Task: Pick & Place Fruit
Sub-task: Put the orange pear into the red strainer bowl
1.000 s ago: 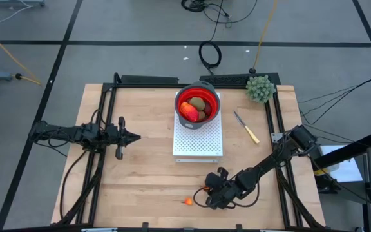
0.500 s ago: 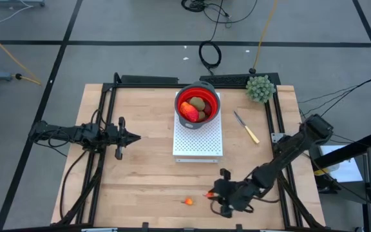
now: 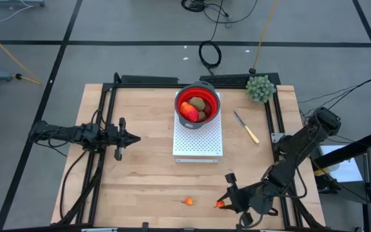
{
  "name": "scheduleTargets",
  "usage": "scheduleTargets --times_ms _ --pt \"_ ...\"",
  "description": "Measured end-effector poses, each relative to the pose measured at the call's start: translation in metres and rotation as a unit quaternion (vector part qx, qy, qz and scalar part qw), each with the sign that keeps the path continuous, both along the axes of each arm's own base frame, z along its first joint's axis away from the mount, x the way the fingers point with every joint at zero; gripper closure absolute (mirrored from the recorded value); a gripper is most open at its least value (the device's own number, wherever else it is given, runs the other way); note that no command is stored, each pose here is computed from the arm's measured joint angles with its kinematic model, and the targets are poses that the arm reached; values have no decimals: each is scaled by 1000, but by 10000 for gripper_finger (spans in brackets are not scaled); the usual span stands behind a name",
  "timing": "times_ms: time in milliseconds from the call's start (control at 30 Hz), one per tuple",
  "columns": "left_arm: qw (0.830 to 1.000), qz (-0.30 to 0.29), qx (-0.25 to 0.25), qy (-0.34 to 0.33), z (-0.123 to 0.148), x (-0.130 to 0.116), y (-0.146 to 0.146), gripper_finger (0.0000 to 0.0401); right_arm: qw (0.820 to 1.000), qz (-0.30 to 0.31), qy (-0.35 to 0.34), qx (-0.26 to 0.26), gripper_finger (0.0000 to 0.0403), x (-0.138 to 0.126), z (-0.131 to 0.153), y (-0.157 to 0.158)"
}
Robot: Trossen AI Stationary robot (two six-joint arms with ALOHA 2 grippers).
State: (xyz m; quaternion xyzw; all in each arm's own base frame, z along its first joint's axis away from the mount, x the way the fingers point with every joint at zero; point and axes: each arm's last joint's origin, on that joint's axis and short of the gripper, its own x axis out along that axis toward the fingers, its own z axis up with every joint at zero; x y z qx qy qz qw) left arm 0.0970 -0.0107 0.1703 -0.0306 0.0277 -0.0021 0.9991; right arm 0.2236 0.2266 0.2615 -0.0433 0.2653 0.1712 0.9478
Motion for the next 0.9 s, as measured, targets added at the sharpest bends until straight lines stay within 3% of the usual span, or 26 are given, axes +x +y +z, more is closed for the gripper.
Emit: scheduleTargets --times_ms 400,900 --pt "1000 0 0 0 0 0 0 382 993 79 -56 -69 307 -9 6 11" --pt "1000 0 -4 0 0 0 0 382 992 82 -85 -54 307 -8 8 13"
